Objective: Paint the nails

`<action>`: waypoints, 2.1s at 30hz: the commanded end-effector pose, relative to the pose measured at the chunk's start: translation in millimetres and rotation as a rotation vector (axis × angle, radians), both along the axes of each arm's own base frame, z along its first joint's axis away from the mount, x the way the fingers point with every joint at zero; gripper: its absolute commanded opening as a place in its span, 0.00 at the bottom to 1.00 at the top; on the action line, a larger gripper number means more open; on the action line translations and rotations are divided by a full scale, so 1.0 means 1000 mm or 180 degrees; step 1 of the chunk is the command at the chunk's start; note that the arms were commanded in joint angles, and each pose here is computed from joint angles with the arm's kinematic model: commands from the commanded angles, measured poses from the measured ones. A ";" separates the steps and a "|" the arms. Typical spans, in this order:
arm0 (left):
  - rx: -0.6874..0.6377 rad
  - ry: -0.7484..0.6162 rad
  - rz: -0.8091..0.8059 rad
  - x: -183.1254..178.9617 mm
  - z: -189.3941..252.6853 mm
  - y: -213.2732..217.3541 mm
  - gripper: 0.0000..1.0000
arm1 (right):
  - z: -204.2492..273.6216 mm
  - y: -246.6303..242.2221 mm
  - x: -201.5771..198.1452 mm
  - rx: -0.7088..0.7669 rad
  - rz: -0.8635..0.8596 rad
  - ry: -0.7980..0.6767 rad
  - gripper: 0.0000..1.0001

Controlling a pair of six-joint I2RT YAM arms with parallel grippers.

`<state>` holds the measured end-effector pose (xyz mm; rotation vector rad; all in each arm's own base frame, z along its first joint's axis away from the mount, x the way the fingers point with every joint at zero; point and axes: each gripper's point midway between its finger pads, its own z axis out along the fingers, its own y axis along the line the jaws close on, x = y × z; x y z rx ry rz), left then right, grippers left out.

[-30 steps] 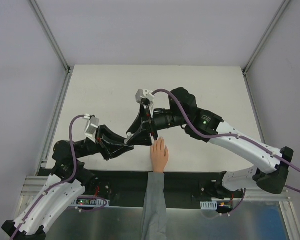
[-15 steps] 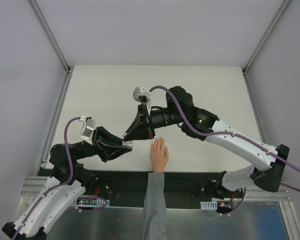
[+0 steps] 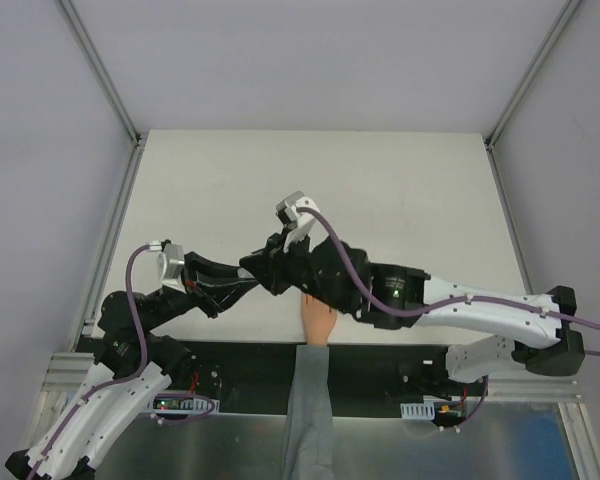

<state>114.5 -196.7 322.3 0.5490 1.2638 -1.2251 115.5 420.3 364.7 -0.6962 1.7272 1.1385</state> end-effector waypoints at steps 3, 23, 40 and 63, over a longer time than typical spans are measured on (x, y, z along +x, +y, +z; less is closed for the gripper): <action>-0.0147 -0.0489 0.0962 0.035 0.043 0.032 0.00 | -0.028 -0.030 0.020 -0.0808 -0.1665 -0.0372 0.00; 0.0164 0.0231 -0.0536 -0.040 0.005 -0.002 0.00 | 0.016 -0.046 -0.030 -0.0343 0.1259 -0.0623 0.79; -0.0023 0.0231 -0.0732 -0.058 0.024 0.001 0.00 | 0.035 -0.010 -0.042 0.0340 0.2099 -0.0239 0.56; -0.0125 0.0002 -0.0547 -0.045 0.046 0.001 0.00 | 0.014 -0.001 -0.040 0.0302 0.2110 -0.0039 0.00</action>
